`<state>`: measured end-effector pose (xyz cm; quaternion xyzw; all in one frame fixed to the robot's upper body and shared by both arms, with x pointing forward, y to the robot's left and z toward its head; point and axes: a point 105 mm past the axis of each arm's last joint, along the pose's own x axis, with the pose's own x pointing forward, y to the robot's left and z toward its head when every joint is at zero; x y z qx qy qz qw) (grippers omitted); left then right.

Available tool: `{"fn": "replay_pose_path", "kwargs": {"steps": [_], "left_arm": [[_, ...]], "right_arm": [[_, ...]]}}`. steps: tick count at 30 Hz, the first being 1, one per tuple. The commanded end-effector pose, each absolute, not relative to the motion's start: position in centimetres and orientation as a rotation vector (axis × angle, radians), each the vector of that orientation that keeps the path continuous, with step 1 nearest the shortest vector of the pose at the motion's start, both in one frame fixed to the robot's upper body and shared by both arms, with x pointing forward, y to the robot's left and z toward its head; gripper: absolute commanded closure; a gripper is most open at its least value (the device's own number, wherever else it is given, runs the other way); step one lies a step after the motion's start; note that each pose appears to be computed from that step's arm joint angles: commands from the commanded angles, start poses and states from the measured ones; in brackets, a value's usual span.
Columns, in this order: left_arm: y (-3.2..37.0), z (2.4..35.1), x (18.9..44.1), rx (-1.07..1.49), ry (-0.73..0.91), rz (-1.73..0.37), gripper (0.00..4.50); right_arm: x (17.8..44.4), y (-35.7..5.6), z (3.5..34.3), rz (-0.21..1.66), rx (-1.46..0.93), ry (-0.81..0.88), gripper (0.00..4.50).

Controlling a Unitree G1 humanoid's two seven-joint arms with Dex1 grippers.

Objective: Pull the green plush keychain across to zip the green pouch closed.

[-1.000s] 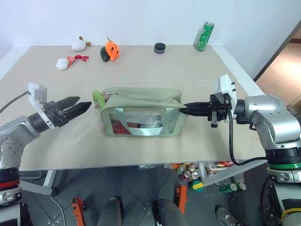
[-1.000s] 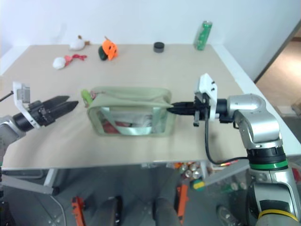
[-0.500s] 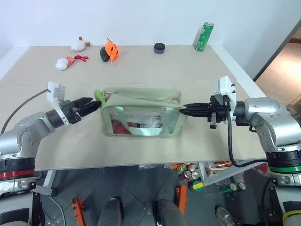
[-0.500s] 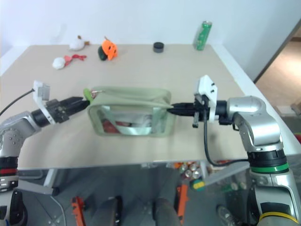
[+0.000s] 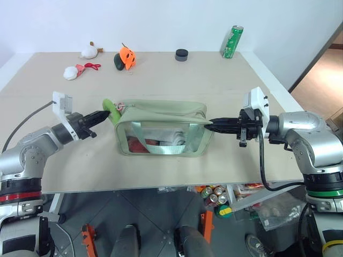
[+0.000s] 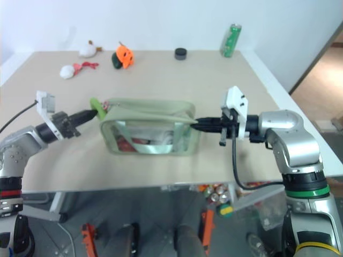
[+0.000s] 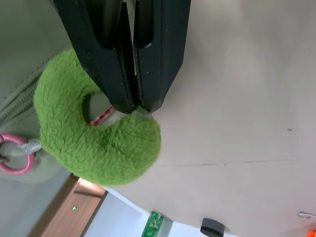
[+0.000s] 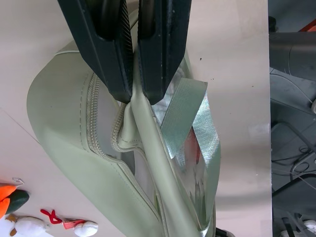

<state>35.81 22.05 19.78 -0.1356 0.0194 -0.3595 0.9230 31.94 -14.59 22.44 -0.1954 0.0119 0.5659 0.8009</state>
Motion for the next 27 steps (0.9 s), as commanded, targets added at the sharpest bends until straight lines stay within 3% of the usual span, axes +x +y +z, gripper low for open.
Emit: {"fn": "replay_pose_path", "kwargs": {"steps": [1, 6, 10, 19, 27], "left_arm": [[22.3, 24.1, 35.7, -0.249, -0.114, -0.736, 4.46], [19.3, 30.3, 34.7, -0.199, -0.305, -0.855, 4.46], [17.3, 31.6, 33.8, -0.135, -0.325, -0.936, 4.46], [14.5, 28.7, 32.6, 0.127, -0.174, -1.052, 4.46], [14.4, 28.7, 32.4, 0.144, -0.146, -1.081, 1.77]], "right_arm": [[31.8, -14.4, 23.1, 1.214, -0.444, 0.000, 4.50], [31.9, -14.4, 23.1, 1.214, -0.448, 0.000, 4.50], [32.0, -14.3, 23.1, 1.213, -0.450, -0.003, 4.50], [32.0, -14.3, 23.2, 1.205, -0.451, -0.009, 4.50], [32.1, -14.2, 23.2, 1.202, -0.450, -0.013, 4.50]]}}
